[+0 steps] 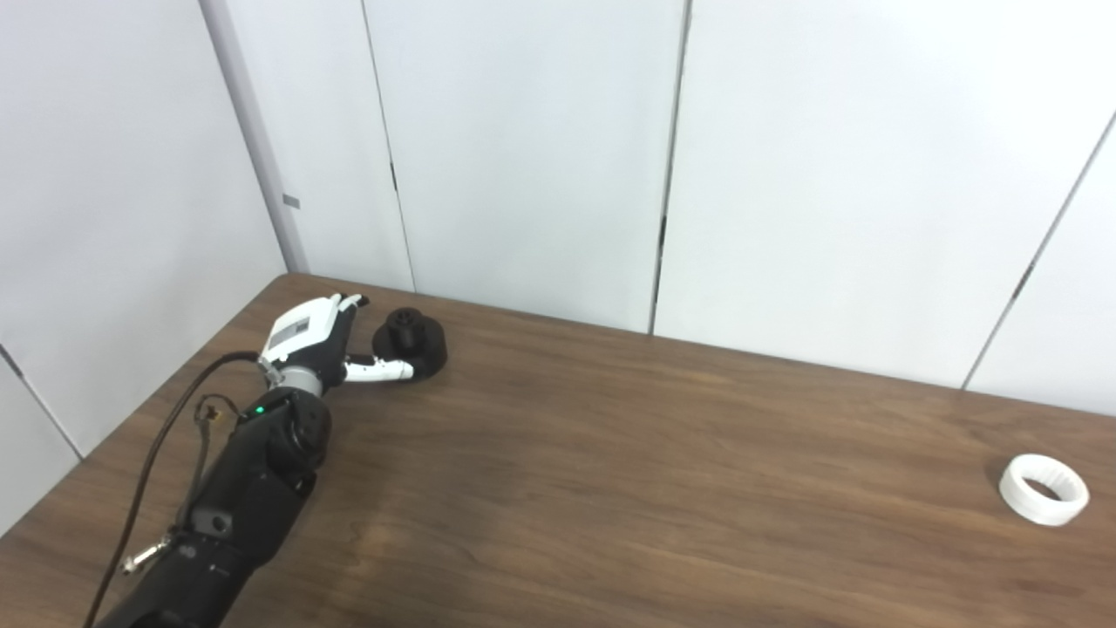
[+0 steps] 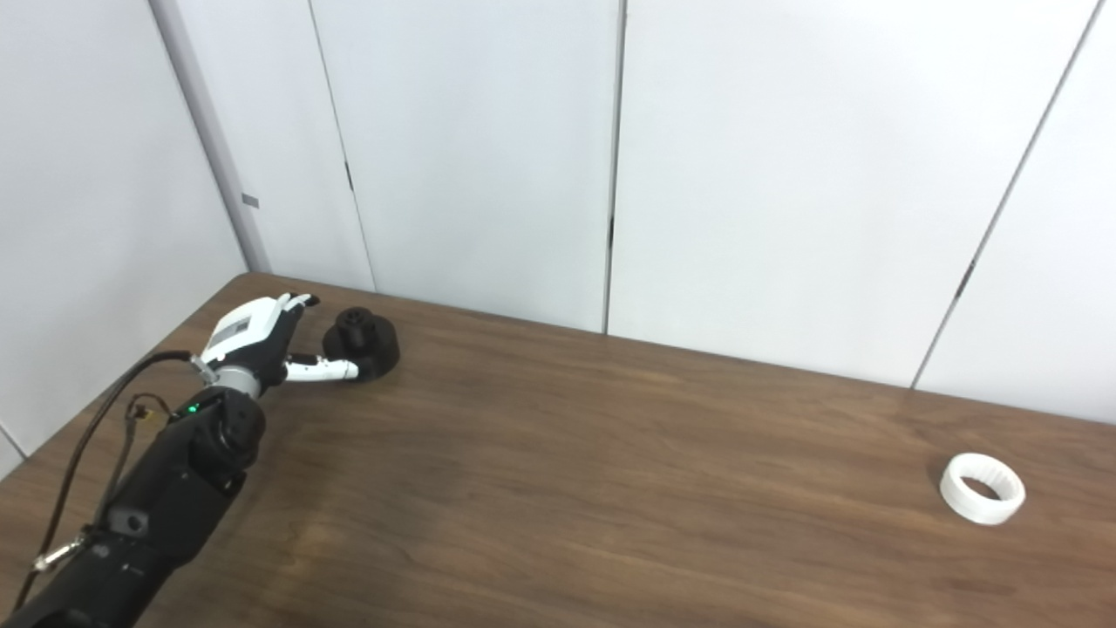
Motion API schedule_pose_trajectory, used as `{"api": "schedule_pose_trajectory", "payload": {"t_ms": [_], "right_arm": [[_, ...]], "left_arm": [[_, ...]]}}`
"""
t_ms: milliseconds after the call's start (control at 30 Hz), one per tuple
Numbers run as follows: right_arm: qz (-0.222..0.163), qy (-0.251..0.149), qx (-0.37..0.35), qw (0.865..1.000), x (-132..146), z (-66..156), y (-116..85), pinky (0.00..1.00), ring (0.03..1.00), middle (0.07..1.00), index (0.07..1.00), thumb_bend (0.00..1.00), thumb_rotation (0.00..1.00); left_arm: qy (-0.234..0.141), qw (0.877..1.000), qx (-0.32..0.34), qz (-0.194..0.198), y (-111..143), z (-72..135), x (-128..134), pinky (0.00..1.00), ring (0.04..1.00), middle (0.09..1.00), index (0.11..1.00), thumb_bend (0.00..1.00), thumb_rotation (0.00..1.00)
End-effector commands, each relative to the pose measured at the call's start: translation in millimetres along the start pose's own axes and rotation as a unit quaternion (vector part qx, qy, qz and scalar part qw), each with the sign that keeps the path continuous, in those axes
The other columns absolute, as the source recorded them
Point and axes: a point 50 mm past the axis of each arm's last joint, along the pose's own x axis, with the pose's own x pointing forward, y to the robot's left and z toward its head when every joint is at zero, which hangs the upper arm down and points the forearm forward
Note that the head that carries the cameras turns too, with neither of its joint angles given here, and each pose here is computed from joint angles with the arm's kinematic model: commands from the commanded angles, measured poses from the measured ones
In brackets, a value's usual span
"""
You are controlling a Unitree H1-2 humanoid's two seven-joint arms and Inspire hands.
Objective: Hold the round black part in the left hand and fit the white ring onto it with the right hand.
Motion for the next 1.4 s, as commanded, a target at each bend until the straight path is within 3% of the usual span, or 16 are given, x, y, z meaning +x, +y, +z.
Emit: {"api": "schedule_pose_trajectory", "payload": {"t_ms": [0,533,833,1367], "right_arm": [[0.008,-0.033,-0.011,0.999,4,15,-3,1.0,0.996,0.951,0.885,0.81,0.89],[0.011,-0.033,-0.017,0.999,1,19,-6,1.0,1.0,0.951,0.88,0.8,0.89],[0.006,-0.028,-0.02,0.999,0,20,-8,1.0,1.0,0.945,0.872,0.85,0.88],[0.01,-0.034,-0.024,0.999,1,21,-11,1.0,0.992,0.929,0.857,0.84,0.88]], "left_arm": [[-0.016,0.999,-0.003,0.052,33,13,10,1.0,1.0,0.999,0.94,1.0,0.55],[-0.001,1.0,-0.013,0.018,18,14,19,1.0,1.0,0.99,0.924,1.0,0.57],[0.018,1.0,-0.018,0.003,6,17,24,1.0,1.0,0.998,0.928,1.0,0.58],[0.047,0.998,-0.047,0.022,-5,3,30,1.0,1.0,0.993,0.932,1.0,0.53]]}}
